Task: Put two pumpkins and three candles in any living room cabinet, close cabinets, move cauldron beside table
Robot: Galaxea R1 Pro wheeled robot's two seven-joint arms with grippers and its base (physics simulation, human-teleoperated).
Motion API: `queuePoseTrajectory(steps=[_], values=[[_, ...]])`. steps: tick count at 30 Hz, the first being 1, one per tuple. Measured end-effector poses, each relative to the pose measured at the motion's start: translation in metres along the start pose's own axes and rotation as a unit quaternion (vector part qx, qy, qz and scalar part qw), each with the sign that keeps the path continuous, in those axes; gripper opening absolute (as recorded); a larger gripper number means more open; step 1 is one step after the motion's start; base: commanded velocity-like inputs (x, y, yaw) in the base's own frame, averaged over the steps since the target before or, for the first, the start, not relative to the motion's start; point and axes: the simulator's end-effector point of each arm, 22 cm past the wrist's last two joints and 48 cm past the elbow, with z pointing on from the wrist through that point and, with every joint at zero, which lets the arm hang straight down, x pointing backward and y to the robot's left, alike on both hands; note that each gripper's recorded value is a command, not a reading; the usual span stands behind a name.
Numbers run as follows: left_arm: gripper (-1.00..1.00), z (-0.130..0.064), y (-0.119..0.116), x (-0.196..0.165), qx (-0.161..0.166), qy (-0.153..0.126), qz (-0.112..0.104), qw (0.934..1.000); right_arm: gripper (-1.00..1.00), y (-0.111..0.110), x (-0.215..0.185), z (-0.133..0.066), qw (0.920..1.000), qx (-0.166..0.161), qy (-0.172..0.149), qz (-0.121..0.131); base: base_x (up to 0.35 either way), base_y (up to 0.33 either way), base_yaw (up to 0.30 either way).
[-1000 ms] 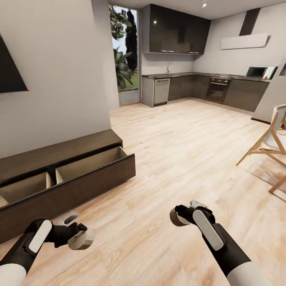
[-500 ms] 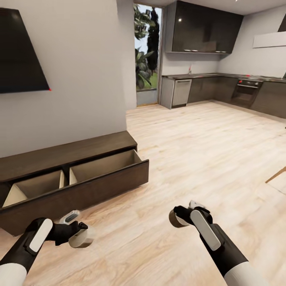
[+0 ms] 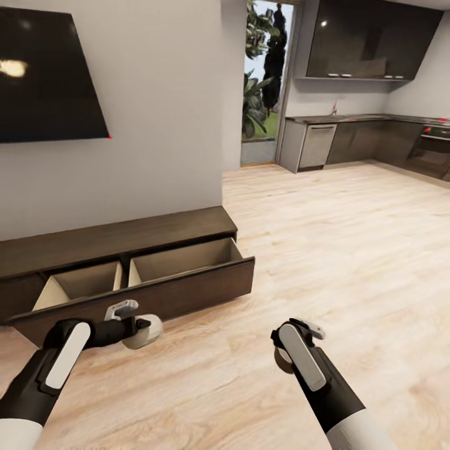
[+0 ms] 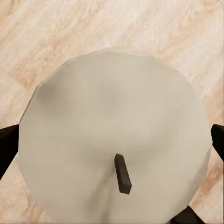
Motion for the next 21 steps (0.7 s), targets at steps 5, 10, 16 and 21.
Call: queuePoseTrajectory(steps=[5, 10, 16, 21], values=[[-1.0, -0.019, -0.023, -0.002, 0.016, -0.027, 0.036, 0.9988, -1.0, 0.006, 0.008, -0.004, 0.9995, 0.006, 0.017, -0.026, 0.107, -0.003, 0.242], [-1.0, -0.024, -0.024, 0.004, 0.015, -0.027, 0.052, 0.9982, -1.0, 0.045, 0.004, -0.023, 0.9987, -0.024, 0.008, -0.044, 0.031, 0.0, 0.238], [-1.0, -0.026, -0.015, 0.003, 0.008, -0.026, 0.054, 0.9982, -1.0, 0.062, 0.008, -0.03, 0.9964, -0.031, -0.005, -0.078, 0.001, 0.0, 0.229], [-1.0, -0.025, -0.013, 0.004, 0.007, -0.024, 0.052, 0.9983, -1.0, 0.073, 0.009, -0.037, 0.9948, -0.043, -0.014, -0.091, 0.0, 0.0, 0.072]])
